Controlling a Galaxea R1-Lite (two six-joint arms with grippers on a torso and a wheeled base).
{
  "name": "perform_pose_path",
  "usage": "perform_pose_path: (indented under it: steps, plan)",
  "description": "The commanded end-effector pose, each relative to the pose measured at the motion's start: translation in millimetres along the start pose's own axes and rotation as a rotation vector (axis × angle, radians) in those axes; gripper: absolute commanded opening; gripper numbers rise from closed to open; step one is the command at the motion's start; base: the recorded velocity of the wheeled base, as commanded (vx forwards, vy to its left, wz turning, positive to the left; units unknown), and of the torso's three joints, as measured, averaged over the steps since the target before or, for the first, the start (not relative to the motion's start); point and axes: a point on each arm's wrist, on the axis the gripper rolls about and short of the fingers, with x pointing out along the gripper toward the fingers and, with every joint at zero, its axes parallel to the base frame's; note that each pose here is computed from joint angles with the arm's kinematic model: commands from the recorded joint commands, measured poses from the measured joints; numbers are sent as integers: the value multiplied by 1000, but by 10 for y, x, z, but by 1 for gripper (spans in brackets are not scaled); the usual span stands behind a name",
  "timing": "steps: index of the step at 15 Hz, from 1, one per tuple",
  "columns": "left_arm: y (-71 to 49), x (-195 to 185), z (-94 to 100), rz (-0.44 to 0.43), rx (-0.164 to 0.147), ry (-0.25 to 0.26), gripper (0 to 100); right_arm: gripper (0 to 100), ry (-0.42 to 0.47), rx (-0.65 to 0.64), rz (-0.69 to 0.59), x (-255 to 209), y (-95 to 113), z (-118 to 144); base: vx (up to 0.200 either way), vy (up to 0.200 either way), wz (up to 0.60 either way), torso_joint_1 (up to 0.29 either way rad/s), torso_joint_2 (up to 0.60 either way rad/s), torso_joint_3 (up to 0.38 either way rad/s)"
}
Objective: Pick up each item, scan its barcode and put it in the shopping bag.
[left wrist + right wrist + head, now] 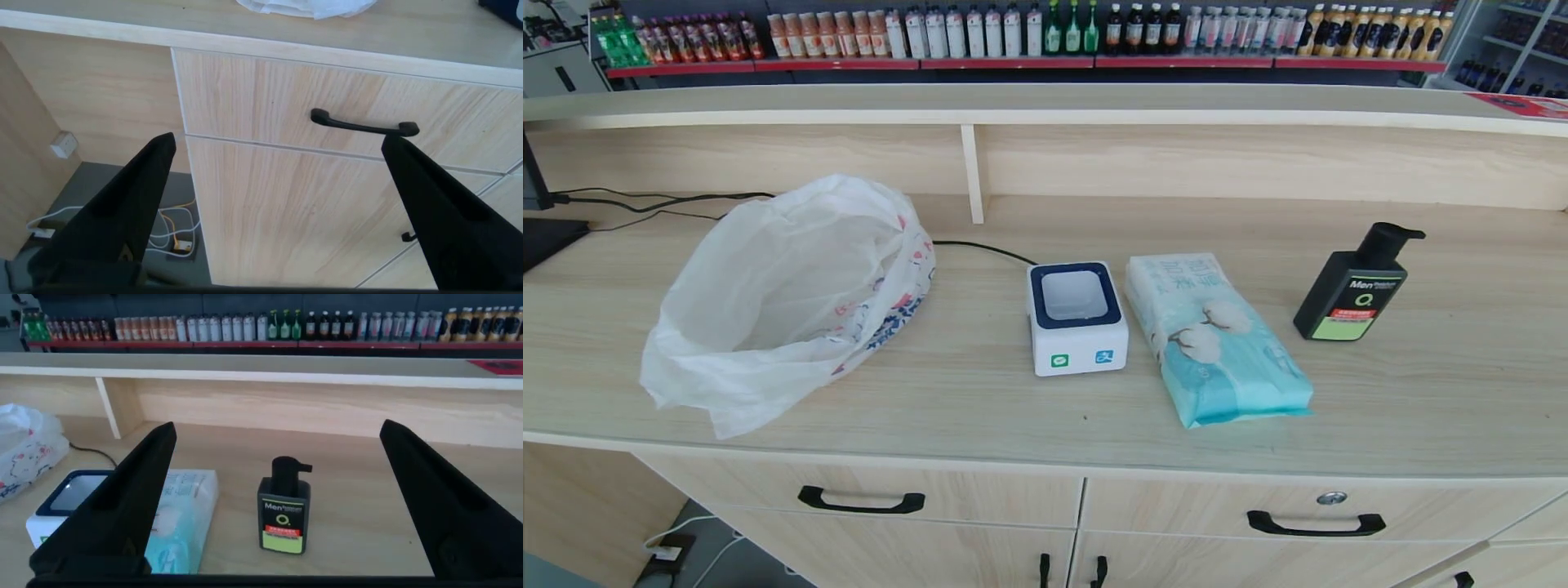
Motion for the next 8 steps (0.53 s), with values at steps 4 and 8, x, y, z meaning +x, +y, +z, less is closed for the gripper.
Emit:
perform_pose_path:
  steps: [4,8]
  plan:
    - [0,0,2,0,-1,-2,100,100,6,-39,1,1220,-131,-741,0,0,0,0,0,0]
    - [0,0,2,0,-1,-2,100,100,-54,-27,60,1658,184,-778,0,0,0,0,0,0]
